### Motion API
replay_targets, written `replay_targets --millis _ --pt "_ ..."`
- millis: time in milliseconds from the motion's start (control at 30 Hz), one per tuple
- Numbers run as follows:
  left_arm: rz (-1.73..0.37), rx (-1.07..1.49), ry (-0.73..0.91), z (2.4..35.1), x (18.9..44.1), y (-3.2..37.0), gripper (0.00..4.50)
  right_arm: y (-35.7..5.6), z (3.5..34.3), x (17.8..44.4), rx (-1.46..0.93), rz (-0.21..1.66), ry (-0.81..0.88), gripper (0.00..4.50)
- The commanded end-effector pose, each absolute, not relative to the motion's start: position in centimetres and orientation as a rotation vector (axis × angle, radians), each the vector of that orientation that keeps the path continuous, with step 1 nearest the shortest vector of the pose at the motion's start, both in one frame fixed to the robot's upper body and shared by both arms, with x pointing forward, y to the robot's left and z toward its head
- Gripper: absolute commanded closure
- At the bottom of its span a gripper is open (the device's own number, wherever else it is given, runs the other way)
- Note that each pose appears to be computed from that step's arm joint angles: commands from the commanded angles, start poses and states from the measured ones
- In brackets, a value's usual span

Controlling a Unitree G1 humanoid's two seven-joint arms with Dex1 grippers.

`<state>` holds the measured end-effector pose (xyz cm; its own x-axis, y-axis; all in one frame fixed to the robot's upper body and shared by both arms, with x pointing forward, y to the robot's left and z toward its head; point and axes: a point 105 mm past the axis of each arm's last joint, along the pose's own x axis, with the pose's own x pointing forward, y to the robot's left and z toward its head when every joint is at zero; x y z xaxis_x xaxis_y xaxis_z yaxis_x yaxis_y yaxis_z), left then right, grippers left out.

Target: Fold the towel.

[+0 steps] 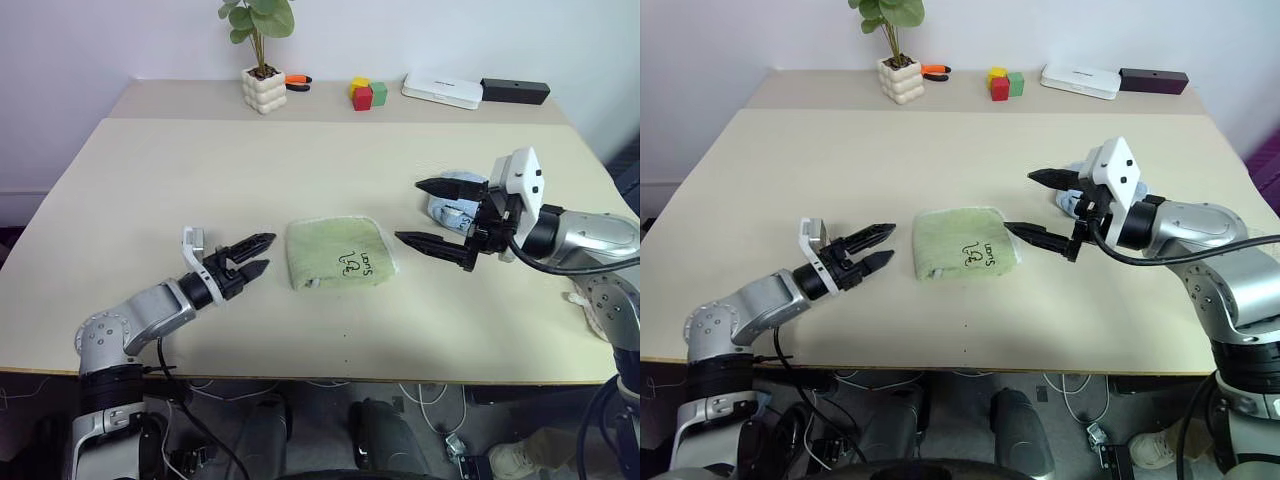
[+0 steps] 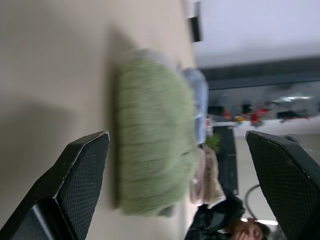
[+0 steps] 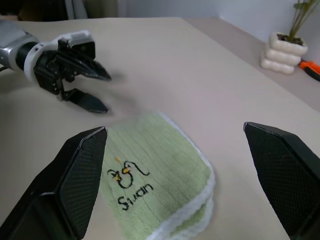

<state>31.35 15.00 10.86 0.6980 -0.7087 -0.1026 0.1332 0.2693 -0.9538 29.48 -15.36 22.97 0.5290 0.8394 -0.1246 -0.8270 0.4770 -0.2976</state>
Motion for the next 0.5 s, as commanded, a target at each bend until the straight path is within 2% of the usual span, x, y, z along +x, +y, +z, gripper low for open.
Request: replay_targets --millis 33,500 --pt "-0.643 -1.189 0.598 11.4 32.1 13.8 0.0 -15.2 24.3 29.1 -0.359 1.016 -0.099 0.04" --pt "-0.729 -1.232 0.709 10.8 33.4 10.2 0.0 -14.8 24.6 29.0 -0.358 1.012 -0.106 0.04"
